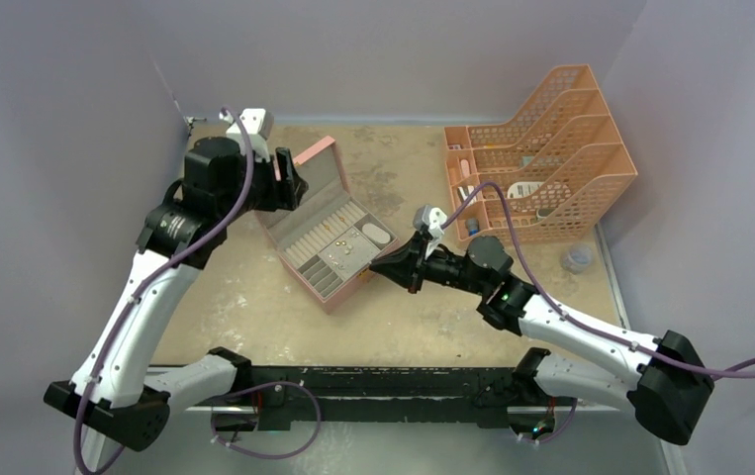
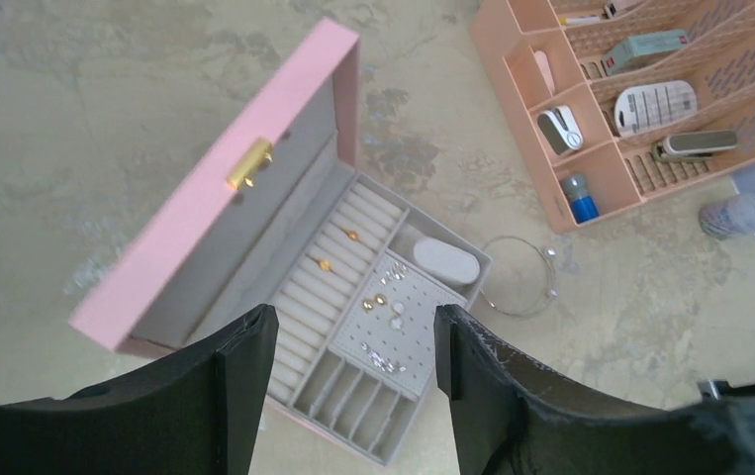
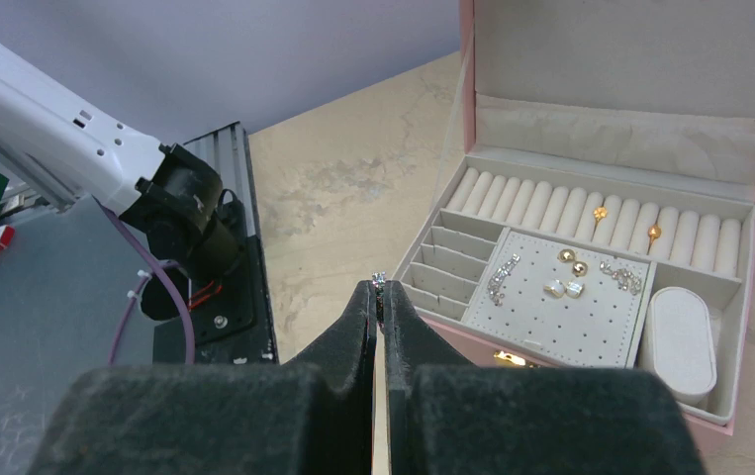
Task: Organize the mixed jewelry
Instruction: Adjust the jewelry box at the center of the board.
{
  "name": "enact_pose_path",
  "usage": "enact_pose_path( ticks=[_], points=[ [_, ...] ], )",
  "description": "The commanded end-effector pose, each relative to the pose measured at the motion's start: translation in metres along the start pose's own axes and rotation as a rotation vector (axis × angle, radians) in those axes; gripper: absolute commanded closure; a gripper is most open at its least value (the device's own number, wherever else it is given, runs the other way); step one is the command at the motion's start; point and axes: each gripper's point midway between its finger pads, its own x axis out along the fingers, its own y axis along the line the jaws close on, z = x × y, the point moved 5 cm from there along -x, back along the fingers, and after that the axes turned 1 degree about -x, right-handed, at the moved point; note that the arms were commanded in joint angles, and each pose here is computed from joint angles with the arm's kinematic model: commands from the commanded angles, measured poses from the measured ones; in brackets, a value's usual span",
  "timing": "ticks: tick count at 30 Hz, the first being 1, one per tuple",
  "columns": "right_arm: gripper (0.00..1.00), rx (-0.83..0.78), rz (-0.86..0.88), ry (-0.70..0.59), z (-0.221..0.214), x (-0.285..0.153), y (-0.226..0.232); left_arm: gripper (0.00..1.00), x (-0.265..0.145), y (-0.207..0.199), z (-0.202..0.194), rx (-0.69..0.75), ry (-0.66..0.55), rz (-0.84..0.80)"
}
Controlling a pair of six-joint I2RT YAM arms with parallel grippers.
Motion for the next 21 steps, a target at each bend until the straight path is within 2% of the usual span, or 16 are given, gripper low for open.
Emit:
enact_pose_path(
  ticks=[1,6,8,12,17,21],
  points=[
    [1.00,-0.004,-0.019,-0.037,0.028,0.002,0.002,0.39,0.008,0.004,0.040,0.133,-0.095,0.051],
    [1.00,0.012,-0.038,-0.054,0.029,0.008,-0.002,0.38,0.054,0.021,0.036,0.169,-0.014,0.125],
    [1.00,0.019,-0.014,-0.104,0.036,0.011,0.000,0.36,0.069,0.029,0.039,0.157,-0.007,0.124],
    [1.00,0.037,0.060,-0.082,0.035,0.030,0.000,0.36,0.086,0.054,0.057,0.054,0.001,0.096],
    [1.00,0.131,0.104,-0.067,0.027,0.048,-0.006,0.36,0.054,0.095,0.086,-0.166,-0.116,0.062],
    [1.00,0.139,0.071,-0.140,0.037,0.046,-0.012,0.36,0.023,0.105,0.074,-0.249,-0.139,0.130]
  ],
)
